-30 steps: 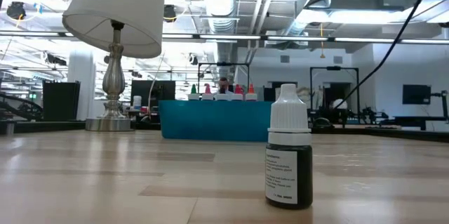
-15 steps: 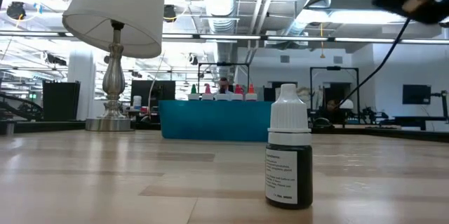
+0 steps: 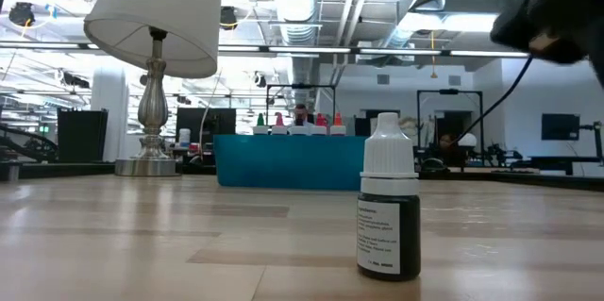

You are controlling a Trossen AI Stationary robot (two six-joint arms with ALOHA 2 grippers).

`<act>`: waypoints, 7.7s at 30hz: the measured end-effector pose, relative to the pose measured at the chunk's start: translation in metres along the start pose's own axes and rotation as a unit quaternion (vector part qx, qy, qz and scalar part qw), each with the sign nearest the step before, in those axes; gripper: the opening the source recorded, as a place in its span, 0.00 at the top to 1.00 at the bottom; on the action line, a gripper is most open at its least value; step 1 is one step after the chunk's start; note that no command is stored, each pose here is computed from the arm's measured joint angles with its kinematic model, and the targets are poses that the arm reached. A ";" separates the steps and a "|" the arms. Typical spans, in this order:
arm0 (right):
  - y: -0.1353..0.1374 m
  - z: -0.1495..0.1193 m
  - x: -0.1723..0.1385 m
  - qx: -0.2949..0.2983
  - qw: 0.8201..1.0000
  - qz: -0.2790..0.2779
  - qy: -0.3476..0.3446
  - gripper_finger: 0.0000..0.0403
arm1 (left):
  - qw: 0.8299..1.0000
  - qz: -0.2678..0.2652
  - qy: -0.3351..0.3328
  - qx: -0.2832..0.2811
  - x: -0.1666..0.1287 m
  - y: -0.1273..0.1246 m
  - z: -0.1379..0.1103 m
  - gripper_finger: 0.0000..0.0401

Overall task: Pick & Place food coloring
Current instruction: Put the small black food coloring bottle into the bin

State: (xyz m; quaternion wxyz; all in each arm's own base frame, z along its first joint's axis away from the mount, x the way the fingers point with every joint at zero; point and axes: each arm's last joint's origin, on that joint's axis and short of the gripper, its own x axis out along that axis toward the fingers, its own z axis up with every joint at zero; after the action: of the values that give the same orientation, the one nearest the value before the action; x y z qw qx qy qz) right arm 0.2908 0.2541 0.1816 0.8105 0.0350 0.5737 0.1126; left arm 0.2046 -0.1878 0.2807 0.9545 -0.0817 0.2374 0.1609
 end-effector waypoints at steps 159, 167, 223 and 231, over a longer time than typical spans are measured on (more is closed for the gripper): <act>-0.358 0.013 -0.154 0.147 0.970 -0.188 -0.053 0.87 | 0.997 0.072 -0.019 -0.031 0.022 0.019 0.013 0.56; -0.359 0.007 -0.145 0.146 0.976 -0.156 -0.051 0.87 | 0.997 0.075 -0.005 -0.028 0.026 0.022 0.014 0.56; -0.327 0.002 -0.081 0.054 0.990 -0.130 0.005 0.87 | 0.996 0.078 0.007 -0.042 0.025 0.024 0.011 0.56; -0.327 0.002 -0.081 0.055 0.990 -0.129 0.007 0.85 | 0.996 0.079 0.007 -0.041 0.025 0.024 0.011 0.56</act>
State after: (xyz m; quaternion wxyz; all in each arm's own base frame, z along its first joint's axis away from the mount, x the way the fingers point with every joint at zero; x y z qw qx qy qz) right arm 0.3131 -0.0815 0.1963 0.8108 0.0040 0.5848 -0.0243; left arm 0.2224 -0.1562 0.2767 0.9331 -0.1032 0.2427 0.2445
